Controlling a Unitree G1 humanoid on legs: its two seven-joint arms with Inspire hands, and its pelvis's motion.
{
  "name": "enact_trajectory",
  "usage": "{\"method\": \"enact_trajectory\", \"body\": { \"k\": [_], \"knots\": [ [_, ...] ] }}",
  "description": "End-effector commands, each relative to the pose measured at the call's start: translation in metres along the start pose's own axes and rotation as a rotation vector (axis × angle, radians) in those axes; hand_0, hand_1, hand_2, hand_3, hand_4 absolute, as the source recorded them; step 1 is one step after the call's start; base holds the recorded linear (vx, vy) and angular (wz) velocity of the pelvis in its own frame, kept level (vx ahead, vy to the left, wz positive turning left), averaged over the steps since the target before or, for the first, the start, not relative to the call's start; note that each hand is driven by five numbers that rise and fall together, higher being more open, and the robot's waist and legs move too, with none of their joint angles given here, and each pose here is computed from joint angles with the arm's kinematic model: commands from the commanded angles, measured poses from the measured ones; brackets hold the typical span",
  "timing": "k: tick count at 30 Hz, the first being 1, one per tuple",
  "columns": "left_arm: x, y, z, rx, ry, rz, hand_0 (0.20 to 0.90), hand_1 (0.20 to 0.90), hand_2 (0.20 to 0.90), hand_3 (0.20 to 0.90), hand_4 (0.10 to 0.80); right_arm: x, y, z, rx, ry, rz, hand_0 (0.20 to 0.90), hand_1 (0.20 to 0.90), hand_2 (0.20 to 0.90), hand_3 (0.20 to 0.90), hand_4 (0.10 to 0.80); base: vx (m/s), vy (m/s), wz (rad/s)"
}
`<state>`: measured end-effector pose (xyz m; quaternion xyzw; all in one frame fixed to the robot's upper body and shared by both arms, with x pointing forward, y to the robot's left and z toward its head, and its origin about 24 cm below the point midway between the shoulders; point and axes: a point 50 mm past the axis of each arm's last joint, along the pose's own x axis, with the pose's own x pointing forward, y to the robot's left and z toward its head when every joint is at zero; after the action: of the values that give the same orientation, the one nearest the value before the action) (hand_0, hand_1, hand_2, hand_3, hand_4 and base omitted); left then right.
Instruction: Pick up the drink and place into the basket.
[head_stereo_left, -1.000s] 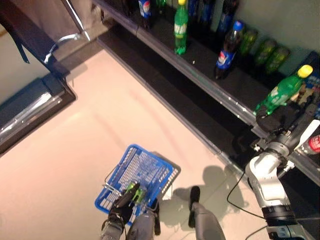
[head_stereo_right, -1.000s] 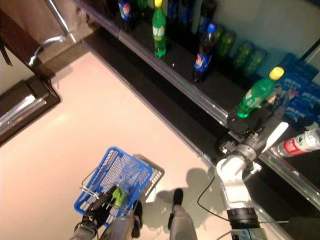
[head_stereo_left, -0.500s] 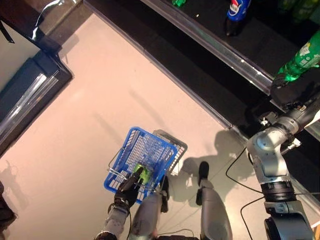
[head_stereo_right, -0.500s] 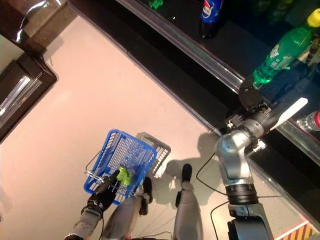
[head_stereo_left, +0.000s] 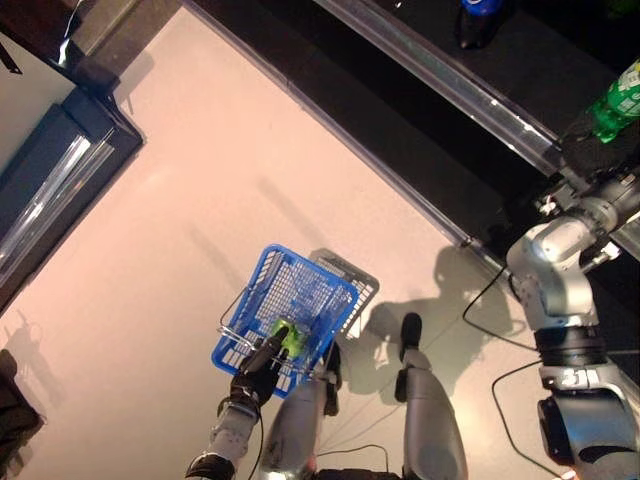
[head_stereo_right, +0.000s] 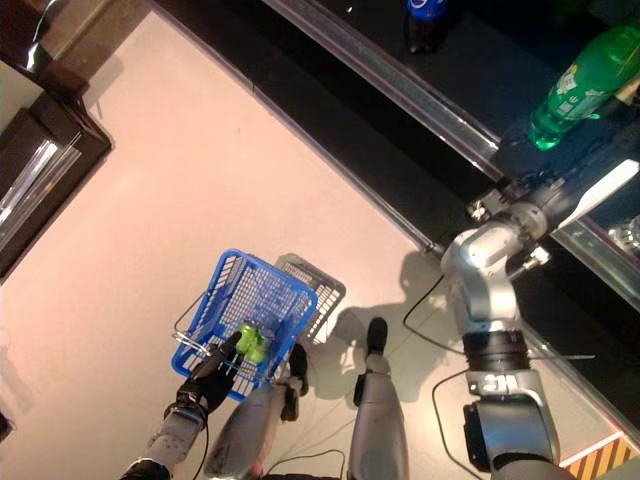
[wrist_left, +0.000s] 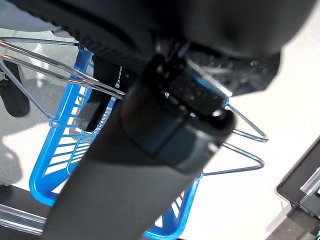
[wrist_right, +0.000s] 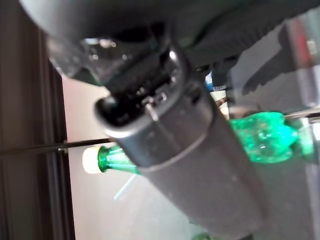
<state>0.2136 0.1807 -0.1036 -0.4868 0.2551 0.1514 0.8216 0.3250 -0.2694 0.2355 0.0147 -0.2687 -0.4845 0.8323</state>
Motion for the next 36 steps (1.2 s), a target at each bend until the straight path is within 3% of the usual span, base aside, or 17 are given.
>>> {"method": "enact_trajectory", "body": {
  "k": [1,24,26,27,36],
  "knots": [
    [-0.014,0.011,0.017,0.028,-0.035,-0.070,0.300,0.300,0.300,0.200,0.100,0.030,-0.003,0.071,0.154,-0.245,-0.064,0.900,0.900,0.900,0.900,0.800,0.018,-0.026,-0.03],
    [-0.015,0.008,0.032,0.056,-0.007,-0.094,0.300,0.300,0.300,0.200,0.100,0.089,-0.005,0.108,0.079,-0.236,-0.190,0.900,0.900,0.900,0.900,0.800,0.017,-0.008,0.02],
    [-0.015,0.009,0.034,0.060,-0.004,-0.095,0.300,0.300,0.300,0.200,0.100,0.097,-0.009,0.109,0.062,-0.227,-0.223,0.436,0.436,0.436,0.359,0.259,0.000,0.000,0.00],
    [-0.015,0.008,0.035,0.060,-0.005,-0.097,0.300,0.300,0.300,0.200,0.100,0.099,-0.011,0.110,0.053,-0.228,-0.235,0.300,0.300,0.300,0.200,0.100,0.000,0.000,0.00],
    [-0.016,0.008,0.043,0.064,-0.011,-0.104,0.300,0.300,0.300,0.200,0.100,0.108,-0.019,0.108,0.017,-0.229,-0.270,0.300,0.300,0.300,0.200,0.100,-0.008,-0.001,0.04]
  ]
}}
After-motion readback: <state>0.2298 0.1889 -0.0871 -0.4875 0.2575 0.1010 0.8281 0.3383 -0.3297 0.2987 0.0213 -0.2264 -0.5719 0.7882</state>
